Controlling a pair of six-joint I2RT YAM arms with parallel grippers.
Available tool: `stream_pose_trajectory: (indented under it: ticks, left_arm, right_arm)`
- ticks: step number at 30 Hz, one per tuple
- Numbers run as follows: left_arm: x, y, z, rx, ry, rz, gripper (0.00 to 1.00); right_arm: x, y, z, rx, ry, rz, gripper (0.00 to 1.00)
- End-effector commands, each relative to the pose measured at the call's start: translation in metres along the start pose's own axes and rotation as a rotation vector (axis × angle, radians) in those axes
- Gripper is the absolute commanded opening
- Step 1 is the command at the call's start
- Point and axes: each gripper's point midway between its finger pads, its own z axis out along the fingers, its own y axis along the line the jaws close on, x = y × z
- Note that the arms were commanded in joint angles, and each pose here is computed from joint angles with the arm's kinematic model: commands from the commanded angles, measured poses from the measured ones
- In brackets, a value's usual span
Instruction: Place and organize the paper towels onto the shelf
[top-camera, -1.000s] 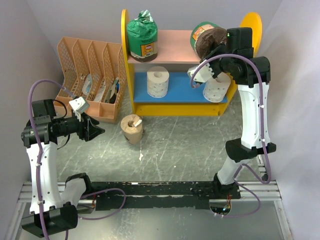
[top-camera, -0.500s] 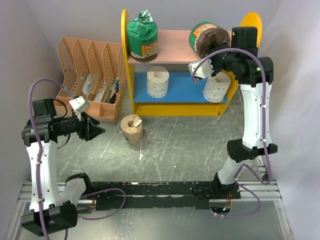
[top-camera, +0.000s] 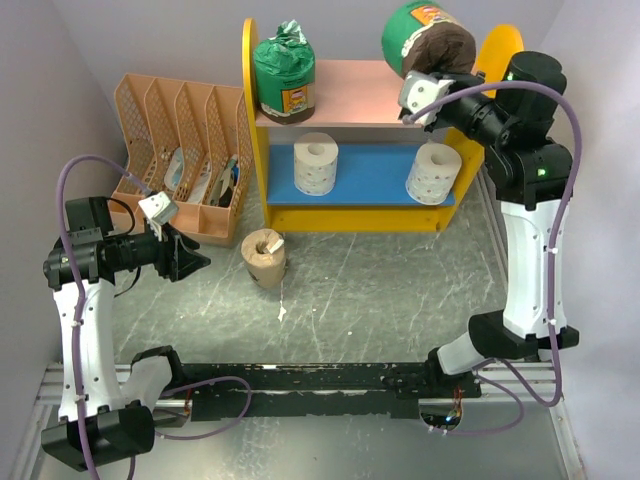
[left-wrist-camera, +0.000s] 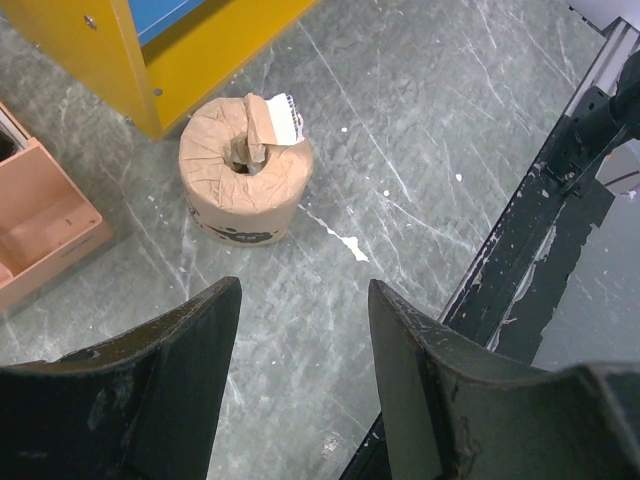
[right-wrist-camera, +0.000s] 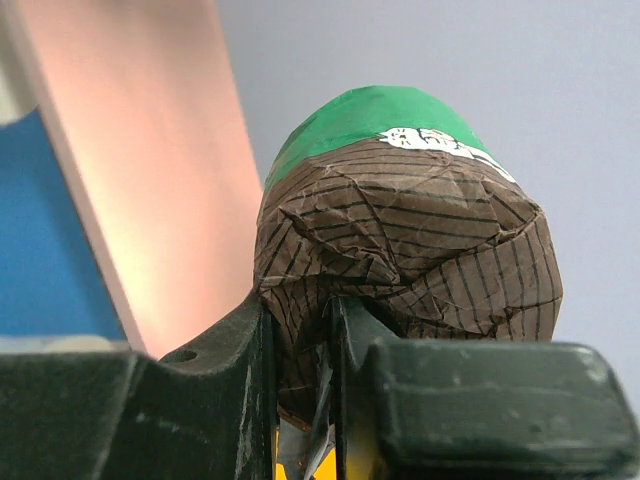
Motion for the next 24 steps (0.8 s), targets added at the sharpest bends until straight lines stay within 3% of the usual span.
stream_pose_trajectory:
  ticks: [1,7,12,20,24]
  left_arm:
    - [-0.011,-0.002,-0.003,0.005,-0.033,0.022,0.65]
    - [-0.010,0.001,-0.002,0.010,-0.027,0.010,0.65]
    - [-0.009,0.003,-0.001,0.008,-0.024,0.001,0.65]
    - [-0.008,0.007,0.000,-0.001,-0.019,-0.012,0.65]
    - [-0.008,0.008,0.000,-0.011,-0.018,-0.015,0.65]
  right_arm:
    - [-0.001,-0.053,-0.013,0.237,0.028,0.189,0.00]
    - [0.023,-0.055,-0.023,0.310,0.205,0.280,0.00]
    - [0.026,-0.032,-0.014,0.262,0.327,0.395,0.00]
    - [0.003,-0.019,-0.018,0.312,0.252,0.737,0.00]
    - [0.020,0.000,-0.012,0.300,0.331,0.806,0.00]
